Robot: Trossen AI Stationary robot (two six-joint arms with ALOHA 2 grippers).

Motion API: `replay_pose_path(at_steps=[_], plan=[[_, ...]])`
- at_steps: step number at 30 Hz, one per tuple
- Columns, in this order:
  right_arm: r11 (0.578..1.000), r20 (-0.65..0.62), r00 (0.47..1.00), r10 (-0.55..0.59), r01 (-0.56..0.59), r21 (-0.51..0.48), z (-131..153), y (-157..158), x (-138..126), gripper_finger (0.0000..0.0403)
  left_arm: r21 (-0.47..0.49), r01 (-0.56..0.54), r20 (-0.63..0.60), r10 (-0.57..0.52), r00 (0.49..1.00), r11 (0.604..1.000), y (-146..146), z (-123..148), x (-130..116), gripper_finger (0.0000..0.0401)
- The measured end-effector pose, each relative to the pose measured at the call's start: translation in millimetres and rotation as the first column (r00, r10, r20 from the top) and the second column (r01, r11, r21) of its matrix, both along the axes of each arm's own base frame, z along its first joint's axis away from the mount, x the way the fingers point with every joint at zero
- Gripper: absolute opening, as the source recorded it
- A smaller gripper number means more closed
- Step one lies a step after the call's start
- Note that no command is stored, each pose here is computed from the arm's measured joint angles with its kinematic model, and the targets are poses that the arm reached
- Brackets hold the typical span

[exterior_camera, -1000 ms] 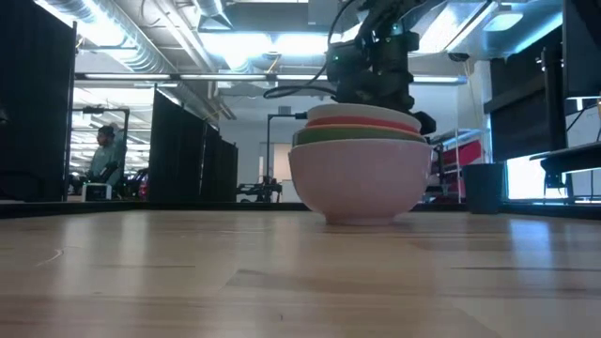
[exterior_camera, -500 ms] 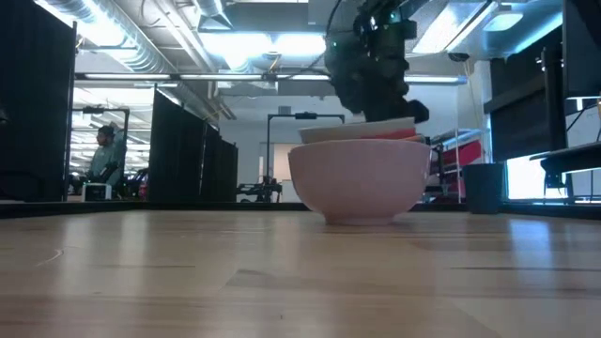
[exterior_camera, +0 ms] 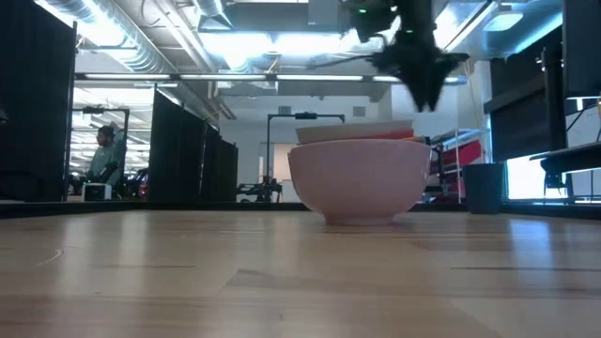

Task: Nest bowls inside each other
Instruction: Put the blue cup beside the stack of bowls

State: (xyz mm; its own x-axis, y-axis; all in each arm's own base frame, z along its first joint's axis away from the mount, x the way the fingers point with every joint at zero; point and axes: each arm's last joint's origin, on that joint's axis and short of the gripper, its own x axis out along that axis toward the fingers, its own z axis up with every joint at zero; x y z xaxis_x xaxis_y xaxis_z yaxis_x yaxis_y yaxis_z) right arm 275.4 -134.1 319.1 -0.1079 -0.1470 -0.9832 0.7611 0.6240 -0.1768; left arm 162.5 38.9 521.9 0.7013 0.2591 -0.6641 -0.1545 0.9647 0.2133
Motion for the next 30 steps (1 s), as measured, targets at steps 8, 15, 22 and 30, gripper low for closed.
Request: replay_pose_path(at_steps=[8, 15, 22, 30], plan=[[0.984, -0.013, 0.986, -0.166, 0.165, -0.072, -4, -42, -73, 0.0168, -0.034, -0.031, 0.012, 0.032, 0.999, 0.999, 0, 0, 0, 0.0243], [0.979, -0.025, 0.979, -0.202, 0.202, -0.018, -42, -78, -109, 0.0168, -0.085, -0.077, 0.028, 0.079, 0.996, 0.993, 0, 0, 0, 0.0243], [0.985, -0.009, 0.985, -0.17, 0.17, 0.011, -61, -93, -120, 0.0168, -0.116, -0.109, 0.036, 0.114, 0.993, 0.987, 0, 0, 0, 0.0243], [0.992, 0.009, 0.993, -0.121, 0.121, 0.041, -82, -106, -130, 0.0168, -0.14, -0.138, 0.042, 0.146, 0.988, 0.98, 0, 0, 0, 0.0243]])
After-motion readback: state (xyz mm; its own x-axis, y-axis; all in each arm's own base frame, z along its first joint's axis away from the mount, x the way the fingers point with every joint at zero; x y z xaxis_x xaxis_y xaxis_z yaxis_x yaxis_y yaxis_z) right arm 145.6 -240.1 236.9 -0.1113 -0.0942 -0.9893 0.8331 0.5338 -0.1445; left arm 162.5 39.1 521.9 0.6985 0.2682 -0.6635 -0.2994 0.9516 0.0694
